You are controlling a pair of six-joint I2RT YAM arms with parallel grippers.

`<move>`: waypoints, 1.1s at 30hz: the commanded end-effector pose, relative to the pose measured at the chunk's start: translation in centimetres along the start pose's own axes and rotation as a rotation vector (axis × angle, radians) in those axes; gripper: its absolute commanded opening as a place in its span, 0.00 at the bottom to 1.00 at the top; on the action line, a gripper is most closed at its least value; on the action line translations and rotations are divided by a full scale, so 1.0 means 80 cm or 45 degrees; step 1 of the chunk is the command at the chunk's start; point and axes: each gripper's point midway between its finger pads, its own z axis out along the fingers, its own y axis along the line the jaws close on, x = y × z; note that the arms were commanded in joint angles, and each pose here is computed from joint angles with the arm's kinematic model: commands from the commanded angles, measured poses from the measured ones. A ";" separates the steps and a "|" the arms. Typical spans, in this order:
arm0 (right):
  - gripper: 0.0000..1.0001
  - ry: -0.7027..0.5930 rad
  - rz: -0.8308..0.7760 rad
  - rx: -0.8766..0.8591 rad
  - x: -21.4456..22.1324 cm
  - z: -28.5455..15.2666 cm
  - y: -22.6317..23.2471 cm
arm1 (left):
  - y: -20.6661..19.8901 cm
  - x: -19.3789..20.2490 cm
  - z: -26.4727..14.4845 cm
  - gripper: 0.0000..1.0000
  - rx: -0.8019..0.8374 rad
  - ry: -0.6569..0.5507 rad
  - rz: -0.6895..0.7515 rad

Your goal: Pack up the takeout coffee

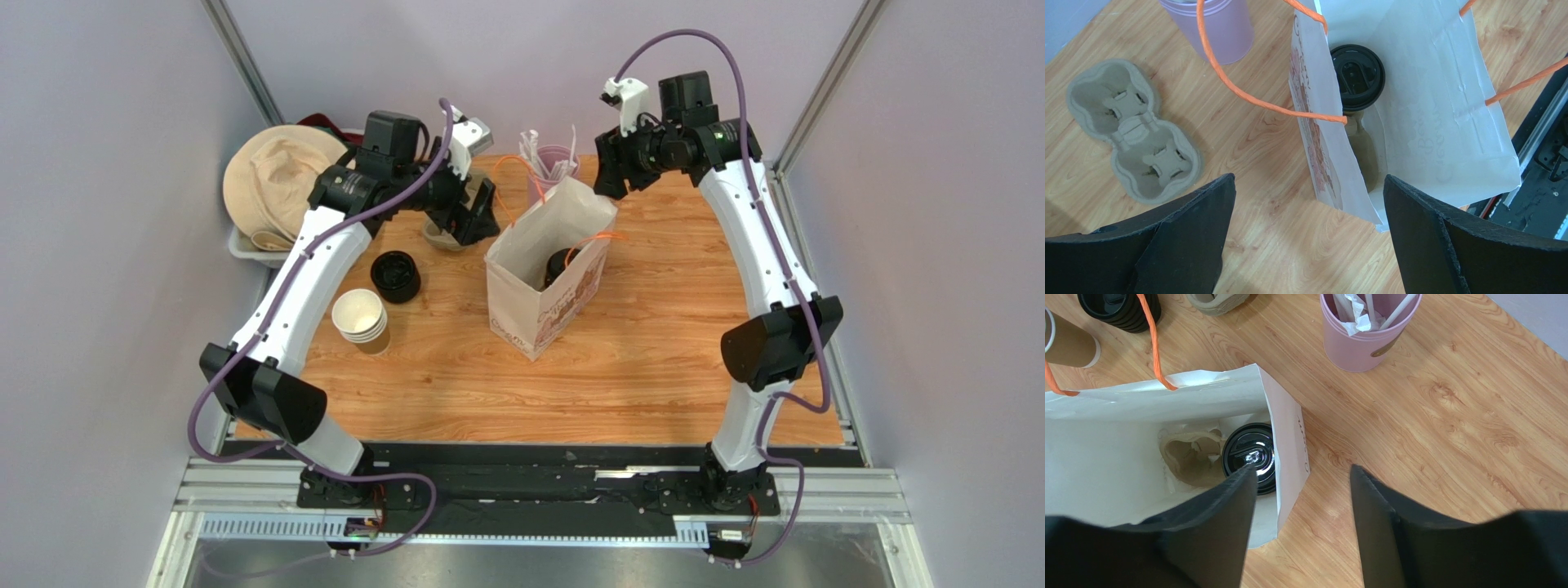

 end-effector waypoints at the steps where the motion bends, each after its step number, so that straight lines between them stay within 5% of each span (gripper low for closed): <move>1: 0.54 -0.012 0.002 -0.048 -0.010 -0.003 0.014 | -0.007 0.004 0.005 0.99 0.007 0.019 0.039; 3: 0.46 0.025 0.006 -0.062 0.001 0.003 0.016 | -0.006 0.006 0.009 0.99 0.005 0.029 0.029; 13: 0.42 0.099 -0.007 -0.089 0.025 0.010 0.027 | 0.000 0.010 0.025 0.99 -0.001 0.057 0.031; 22: 0.09 0.124 0.006 0.026 0.037 0.005 0.014 | -0.005 0.013 0.035 0.99 0.019 0.071 0.036; 33: 0.00 0.165 0.132 0.256 0.058 -0.040 0.013 | 0.000 0.013 0.048 0.99 0.025 0.074 0.045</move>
